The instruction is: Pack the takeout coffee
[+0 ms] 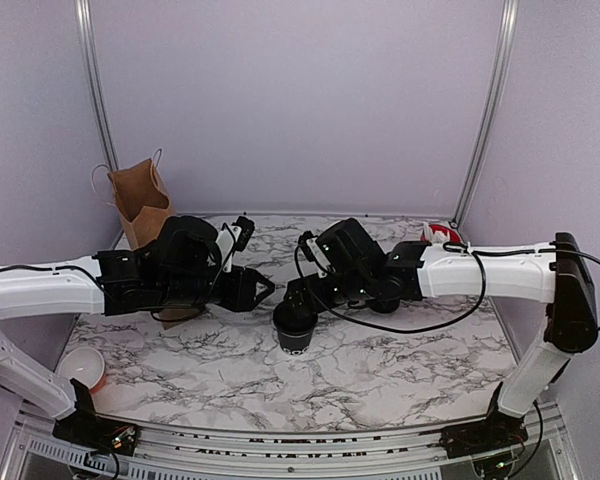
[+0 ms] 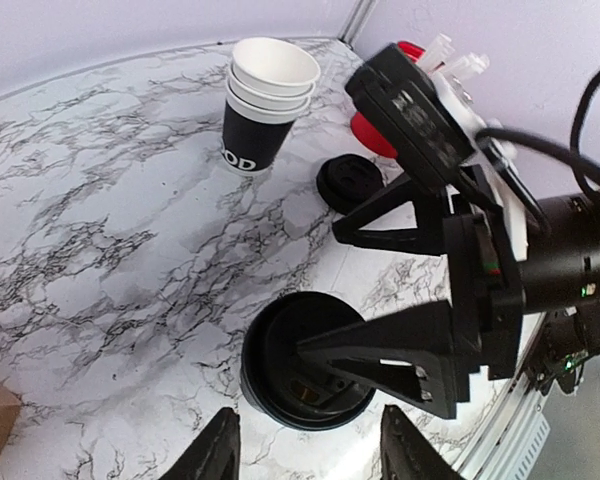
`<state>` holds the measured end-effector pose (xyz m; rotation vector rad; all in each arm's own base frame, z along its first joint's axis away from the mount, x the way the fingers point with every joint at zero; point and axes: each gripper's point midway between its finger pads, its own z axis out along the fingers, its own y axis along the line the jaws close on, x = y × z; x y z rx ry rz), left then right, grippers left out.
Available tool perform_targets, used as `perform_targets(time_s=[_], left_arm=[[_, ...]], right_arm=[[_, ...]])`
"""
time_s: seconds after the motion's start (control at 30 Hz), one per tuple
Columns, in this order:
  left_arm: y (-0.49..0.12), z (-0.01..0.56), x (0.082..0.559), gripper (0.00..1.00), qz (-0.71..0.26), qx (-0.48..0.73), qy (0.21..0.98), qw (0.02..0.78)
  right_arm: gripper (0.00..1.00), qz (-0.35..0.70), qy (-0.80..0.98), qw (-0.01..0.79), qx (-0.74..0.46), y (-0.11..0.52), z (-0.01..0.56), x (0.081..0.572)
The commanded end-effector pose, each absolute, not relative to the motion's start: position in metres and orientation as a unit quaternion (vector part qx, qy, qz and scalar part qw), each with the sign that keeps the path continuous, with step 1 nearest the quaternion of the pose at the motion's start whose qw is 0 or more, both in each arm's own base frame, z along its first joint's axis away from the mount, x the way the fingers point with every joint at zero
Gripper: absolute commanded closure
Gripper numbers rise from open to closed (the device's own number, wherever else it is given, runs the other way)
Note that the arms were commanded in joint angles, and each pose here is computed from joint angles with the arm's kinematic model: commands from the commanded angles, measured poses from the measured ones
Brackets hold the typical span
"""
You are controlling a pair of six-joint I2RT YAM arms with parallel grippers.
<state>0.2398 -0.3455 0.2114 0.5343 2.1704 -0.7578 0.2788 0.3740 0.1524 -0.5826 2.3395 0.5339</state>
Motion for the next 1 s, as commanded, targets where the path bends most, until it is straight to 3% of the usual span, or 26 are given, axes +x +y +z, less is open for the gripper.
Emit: perform_targets(time_s=[0.0,0.37,0.6,0.97], left_arm=[[-0.327,0.243,0.255,0.44,-0.297,0.169,0.843,0.414],[-0.291,0.257,0.277,0.03,-0.279,0.105,0.847,0.439],[-0.288,0.257,0.281,0.01,-0.282,0.109,0.848,0.436],[-0.281,0.255,0.285,0.01,-0.284,0.114,0.848,0.433]], right_arm=[[0.00,0.195,0.883,0.358,-0.233,0.375,0.188,0.277],[0.00,0.149,0.899,0.318,-0.262,0.384,0.166,0.255],[0.00,0.136,0.904,0.305,-0.267,0.392,0.154,0.251],[0.12,0.107,0.916,0.283,-0.264,0.395,0.132,0.251]])
